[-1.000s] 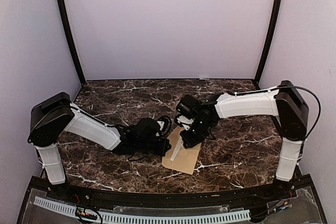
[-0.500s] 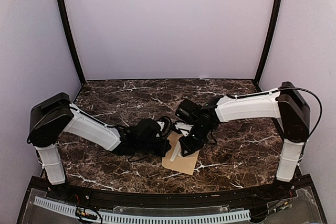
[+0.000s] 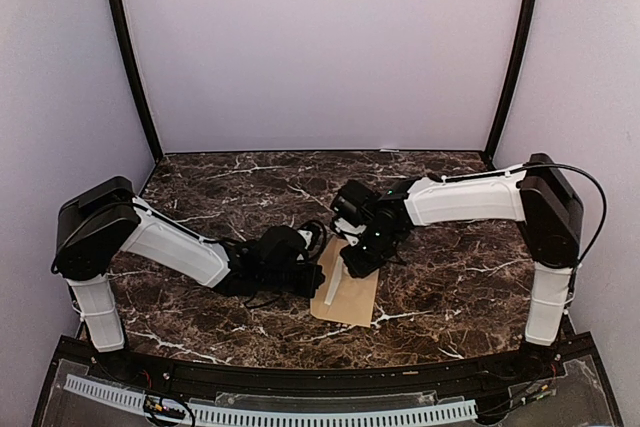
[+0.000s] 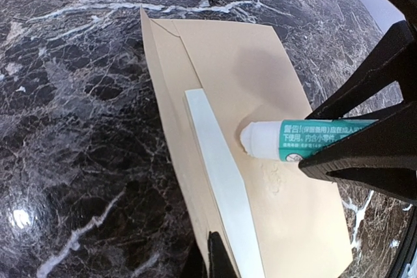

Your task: Place the letter into the envelope and seal it

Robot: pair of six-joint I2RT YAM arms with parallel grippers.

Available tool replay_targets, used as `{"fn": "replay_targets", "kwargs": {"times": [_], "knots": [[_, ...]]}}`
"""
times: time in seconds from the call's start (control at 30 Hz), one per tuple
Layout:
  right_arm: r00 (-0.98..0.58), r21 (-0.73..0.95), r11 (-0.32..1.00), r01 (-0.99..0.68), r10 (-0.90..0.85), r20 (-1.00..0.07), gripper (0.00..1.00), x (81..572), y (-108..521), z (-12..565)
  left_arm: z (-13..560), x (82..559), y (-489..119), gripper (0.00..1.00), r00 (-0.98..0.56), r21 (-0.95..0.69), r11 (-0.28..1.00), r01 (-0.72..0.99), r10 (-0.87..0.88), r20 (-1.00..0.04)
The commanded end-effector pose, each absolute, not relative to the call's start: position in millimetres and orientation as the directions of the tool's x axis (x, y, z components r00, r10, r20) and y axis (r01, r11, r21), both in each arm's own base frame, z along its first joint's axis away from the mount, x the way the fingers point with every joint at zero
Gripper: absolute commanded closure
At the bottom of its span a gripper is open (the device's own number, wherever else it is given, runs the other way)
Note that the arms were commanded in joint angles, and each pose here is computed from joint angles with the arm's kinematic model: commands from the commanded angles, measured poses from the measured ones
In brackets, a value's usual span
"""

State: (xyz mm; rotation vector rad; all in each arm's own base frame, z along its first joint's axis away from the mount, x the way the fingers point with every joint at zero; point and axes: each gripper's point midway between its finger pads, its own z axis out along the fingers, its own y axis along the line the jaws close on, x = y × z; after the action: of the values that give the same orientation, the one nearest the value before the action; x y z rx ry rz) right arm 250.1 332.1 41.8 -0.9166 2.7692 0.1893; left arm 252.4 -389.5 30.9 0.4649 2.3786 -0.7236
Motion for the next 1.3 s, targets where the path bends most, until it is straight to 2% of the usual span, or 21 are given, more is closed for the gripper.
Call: {"fn": "replay_targets", "kwargs": {"times": [0.0, 0.23, 0.47, 0.77, 1.27], "knots": [[-0.757, 0.121, 0.748, -0.653, -0.651, -0.062, 1.00, 197, 318, 11, 41, 248, -386, 1.00, -0.746, -0.370, 0.788, 0.491, 0.161, -0.647], [-0.748, 0.267, 0.713, -0.648, -0.662, -0.047, 1.00, 169, 331, 29, 42, 246, -389, 1.00, -0.740, -0.371, 0.778, 0.508, 0.175, -0.649], [-0.760, 0.246, 0.734, -0.634, -0.650, -0.019, 1.00, 169, 321, 26, 41, 245, -387, 1.00, -0.735, -0.349, 0.786, 0.510, 0.187, -0.652], [-0.826, 0.027, 0.827, -0.562, -0.559, -0.069, 1.00, 220, 285, 16, 42, 240, -391, 1.00, -0.715, -0.329, 0.770, 0.546, 0.225, -0.662], [-0.808, -0.045, 0.845, -0.532, -0.523, -0.271, 1.00, 287, 309, 17, 38, 233, -402, 1.00, -0.697, -0.313, 0.745, 0.589, 0.273, -0.662]]}}
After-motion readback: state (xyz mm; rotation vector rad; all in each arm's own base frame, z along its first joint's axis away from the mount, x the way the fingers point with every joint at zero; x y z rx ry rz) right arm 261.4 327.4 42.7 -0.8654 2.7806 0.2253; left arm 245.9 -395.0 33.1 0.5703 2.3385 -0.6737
